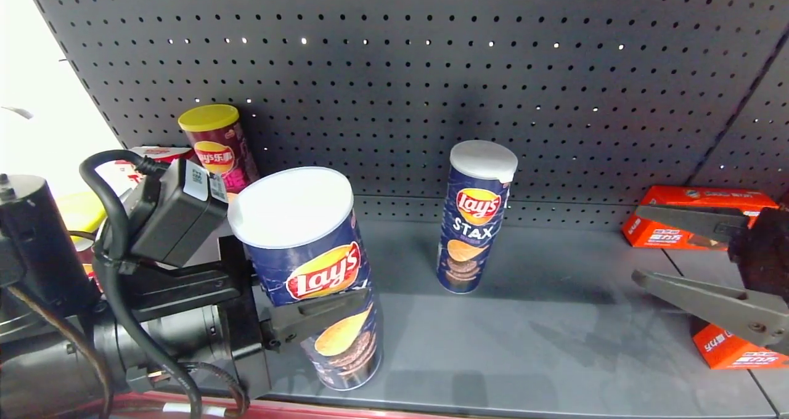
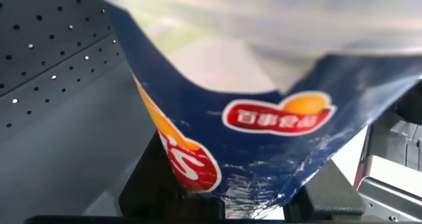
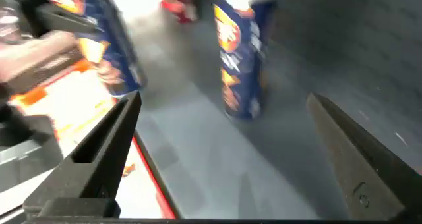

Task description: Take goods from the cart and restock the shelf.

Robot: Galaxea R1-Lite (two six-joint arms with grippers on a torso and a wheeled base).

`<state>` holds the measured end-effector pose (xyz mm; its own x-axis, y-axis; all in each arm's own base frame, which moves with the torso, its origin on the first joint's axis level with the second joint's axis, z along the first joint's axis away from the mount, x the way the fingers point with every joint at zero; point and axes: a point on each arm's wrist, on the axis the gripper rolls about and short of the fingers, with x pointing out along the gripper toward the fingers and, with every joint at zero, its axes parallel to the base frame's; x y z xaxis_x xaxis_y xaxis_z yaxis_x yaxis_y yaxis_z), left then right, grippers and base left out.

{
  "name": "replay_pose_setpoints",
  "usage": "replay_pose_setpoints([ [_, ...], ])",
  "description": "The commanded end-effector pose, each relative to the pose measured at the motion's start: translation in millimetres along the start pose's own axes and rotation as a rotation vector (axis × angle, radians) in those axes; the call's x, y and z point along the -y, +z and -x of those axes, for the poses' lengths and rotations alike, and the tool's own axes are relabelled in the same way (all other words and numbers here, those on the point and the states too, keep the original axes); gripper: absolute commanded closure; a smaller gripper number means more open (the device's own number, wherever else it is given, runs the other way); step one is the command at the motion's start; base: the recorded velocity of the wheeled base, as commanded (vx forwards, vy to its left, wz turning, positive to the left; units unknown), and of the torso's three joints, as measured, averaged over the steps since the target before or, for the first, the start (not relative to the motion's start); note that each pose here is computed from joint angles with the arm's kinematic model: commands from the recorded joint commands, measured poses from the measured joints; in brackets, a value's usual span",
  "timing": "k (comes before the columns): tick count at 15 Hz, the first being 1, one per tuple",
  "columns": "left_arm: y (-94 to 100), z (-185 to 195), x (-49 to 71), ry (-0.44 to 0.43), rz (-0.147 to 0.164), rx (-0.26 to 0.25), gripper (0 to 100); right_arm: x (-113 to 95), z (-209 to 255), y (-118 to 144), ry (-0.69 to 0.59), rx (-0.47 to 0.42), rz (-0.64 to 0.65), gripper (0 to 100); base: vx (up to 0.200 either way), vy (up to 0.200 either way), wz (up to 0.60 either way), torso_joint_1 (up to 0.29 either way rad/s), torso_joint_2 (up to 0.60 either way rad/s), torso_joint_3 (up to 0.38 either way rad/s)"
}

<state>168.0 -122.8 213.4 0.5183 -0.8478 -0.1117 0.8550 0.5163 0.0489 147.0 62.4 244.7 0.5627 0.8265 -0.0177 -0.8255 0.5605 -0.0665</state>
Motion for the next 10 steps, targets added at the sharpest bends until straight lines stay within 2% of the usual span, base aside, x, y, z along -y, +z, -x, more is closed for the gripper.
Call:
replay_pose_setpoints([
  [1, -0.7, 0.1, -1.3, 0.006, 0.002, -0.003, 100, 20.8, -28.8, -16.4, 0.065, -0.022, -0.008, 0, 0.0, 0.0, 0.0, 0.0, 0.0, 0.0],
  [2, -0.7, 0.2, -1.6, 0.008, 0.002, -0.003, 100, 30.1, -39.8, -19.9, 0.105, 0.009, 0.023, 0, 0.0, 0.0, 0.0, 0.0, 0.0, 0.0],
  [3, -0.7, 0.2, -1.6, 0.008, 0.002, -0.003, 100, 30.1, -39.8, -19.9, 0.105, 0.009, 0.023, 0, 0.0, 0.0, 0.0, 0.0, 0.0, 0.0],
  [4, -0.2, 1.6, -4.2, 0.022, 0.01, 0.0, 100, 41.8, -53.5, -24.8, 0.127, 0.036, 0.047, 0, 0.0, 0.0, 0.0, 0.0, 0.0, 0.0],
  [10, 0.8, 1.5, -4.4, 0.022, 0.02, 0.004, 100, 70.6, -92.3, -34.4, 0.138, 0.015, 0.108, 0, 0.0, 0.0, 0.0, 0.0, 0.0, 0.0],
])
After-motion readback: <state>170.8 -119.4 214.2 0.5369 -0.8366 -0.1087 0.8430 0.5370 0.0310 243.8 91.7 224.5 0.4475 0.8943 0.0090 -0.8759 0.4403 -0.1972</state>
